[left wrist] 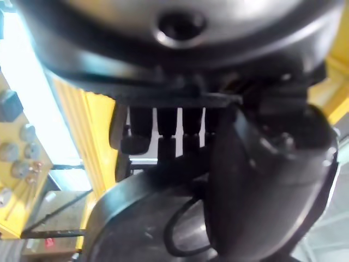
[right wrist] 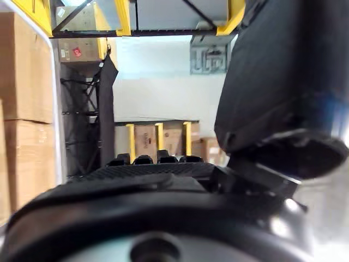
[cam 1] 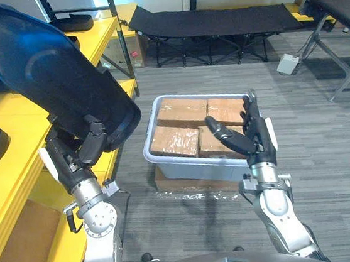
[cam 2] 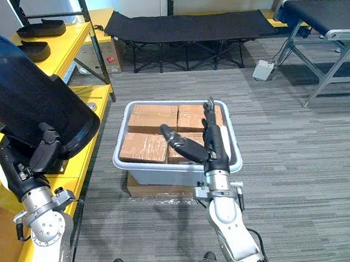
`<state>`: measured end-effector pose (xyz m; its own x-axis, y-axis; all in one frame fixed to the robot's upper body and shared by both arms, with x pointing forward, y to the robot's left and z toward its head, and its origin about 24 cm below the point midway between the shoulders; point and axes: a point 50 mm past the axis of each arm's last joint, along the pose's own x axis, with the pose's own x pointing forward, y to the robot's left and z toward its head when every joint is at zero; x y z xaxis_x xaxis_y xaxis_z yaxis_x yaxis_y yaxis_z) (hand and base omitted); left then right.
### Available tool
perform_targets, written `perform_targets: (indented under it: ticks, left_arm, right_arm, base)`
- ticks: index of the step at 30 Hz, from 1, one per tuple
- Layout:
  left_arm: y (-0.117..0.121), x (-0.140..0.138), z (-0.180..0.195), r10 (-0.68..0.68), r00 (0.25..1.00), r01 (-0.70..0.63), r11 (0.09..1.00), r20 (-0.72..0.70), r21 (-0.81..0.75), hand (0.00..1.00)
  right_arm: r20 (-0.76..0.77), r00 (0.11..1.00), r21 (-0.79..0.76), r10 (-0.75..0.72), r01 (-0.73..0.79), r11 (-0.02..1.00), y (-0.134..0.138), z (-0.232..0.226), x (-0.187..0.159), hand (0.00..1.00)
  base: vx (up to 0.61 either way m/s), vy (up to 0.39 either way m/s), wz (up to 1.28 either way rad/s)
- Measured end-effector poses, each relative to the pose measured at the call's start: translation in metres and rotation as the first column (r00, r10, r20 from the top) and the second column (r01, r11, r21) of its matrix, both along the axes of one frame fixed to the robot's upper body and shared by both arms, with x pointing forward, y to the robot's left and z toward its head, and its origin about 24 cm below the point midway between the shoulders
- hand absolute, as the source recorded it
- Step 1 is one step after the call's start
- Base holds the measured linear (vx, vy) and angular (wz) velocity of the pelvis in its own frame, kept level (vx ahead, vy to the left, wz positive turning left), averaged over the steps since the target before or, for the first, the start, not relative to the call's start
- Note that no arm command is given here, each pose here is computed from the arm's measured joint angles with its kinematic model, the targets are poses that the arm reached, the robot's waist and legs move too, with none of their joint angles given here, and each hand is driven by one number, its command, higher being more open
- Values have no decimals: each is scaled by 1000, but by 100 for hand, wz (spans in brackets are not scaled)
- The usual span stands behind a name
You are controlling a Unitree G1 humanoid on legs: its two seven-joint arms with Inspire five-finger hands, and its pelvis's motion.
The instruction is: Walk over and take three plastic housings, then place them on the shelf
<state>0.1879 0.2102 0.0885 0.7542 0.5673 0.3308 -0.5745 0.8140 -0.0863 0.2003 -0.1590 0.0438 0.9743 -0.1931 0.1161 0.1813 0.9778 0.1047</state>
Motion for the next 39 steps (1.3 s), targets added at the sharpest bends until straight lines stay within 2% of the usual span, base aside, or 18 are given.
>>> perform_targets:
  ticks: [6,12,17,21,24,29,35,39]
  left_arm:
    - [13,-18,-2,62,998,-62,998,-18,11,0]
    - [41,-50,13,203,979,-204,976,14,72,0]
    - [63,-87,15,317,948,-318,946,27,57,0]
    - [65,-101,9,326,945,-324,944,-25,64,0]
    - [64,-102,9,272,961,-268,960,-43,85,0]
    - [55,-91,14,87,996,-86,989,-8,117,0]
    - [53,-85,18,5,1000,-5,987,-3,163,0]
    - [42,-59,33,-217,975,199,953,56,228,0]
  right_arm:
    - [-48,998,56,34,-31,998,-12,-12,-2,100]
    - [-114,960,42,255,-251,967,25,-28,13,100]
    - [-33,897,-88,441,-442,892,58,-6,36,100]
    - [12,872,-144,490,-484,863,62,8,48,100]
    - [-2,866,-150,500,-494,856,62,6,50,100]
    - [-80,869,-198,488,-494,847,50,-4,47,100]
    - [-70,879,-211,472,-476,854,42,-2,50,100]
    - [-52,900,-196,433,-434,879,33,-5,42,100]
  base:
    - [1,-1,28]
    - [5,-13,69]
    - [6,-4,65]
    - [-9,21,29]
    - [-18,19,24]
    - [-65,41,51]
    - [-72,89,22]
    - [-64,-20,60]
